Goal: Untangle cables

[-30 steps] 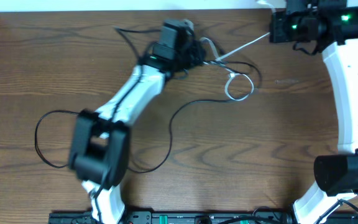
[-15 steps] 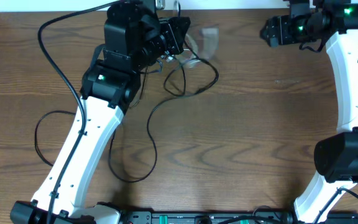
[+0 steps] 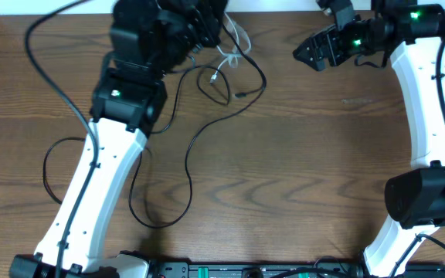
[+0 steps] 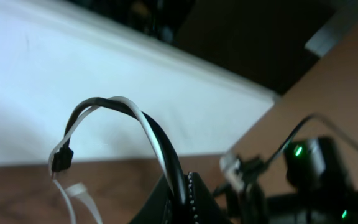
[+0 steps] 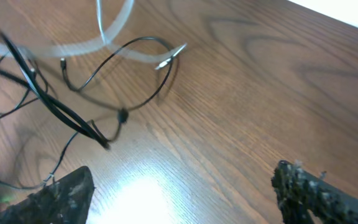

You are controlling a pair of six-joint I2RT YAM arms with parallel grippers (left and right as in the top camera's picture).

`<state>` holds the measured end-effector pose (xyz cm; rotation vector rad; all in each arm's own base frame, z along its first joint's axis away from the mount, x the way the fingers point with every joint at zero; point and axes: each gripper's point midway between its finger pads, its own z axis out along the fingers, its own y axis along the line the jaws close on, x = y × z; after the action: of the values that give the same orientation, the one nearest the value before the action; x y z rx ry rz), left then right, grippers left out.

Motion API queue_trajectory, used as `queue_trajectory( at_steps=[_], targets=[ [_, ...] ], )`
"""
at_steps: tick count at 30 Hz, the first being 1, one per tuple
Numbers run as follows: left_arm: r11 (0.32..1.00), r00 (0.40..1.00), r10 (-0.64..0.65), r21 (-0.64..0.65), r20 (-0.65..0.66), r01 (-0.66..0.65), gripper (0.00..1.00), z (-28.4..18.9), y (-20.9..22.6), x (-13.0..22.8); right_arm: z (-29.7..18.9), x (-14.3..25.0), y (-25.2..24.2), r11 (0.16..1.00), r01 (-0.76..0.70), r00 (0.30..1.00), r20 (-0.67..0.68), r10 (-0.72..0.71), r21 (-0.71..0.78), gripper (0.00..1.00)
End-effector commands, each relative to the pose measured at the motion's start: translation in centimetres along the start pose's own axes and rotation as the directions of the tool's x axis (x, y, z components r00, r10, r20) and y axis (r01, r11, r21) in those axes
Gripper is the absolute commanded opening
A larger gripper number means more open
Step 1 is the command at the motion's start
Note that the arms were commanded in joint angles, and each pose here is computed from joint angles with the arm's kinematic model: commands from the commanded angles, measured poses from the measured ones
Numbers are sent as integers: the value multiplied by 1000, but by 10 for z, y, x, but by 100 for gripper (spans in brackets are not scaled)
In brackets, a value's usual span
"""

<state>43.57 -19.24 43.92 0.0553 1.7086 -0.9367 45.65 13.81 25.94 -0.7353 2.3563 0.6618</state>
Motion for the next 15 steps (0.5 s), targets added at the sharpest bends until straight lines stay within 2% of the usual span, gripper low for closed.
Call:
queue_trajectory(
  at_steps=[1, 7, 11, 15],
  targets=[
    [998, 989, 49, 29, 141, -54, 7, -30, -26, -50, -6, -10, 25, 995, 91, 996, 29, -90, -37, 91],
    [999, 950, -37, 29, 311, 29, 7, -44, -26, -91, 10, -13, 49, 988, 129, 992, 21, -128, -85, 92],
    [995, 897, -97, 65, 432, 76, 8, -56, -32, -119, 27, -23, 68, 991, 62, 998, 29, -59, -117, 91],
    [990, 879, -130, 107, 459, 91, 7, -60, -39, -127, 54, -28, 80, 989, 27, 999, 23, -24, -147, 91]
  ],
)
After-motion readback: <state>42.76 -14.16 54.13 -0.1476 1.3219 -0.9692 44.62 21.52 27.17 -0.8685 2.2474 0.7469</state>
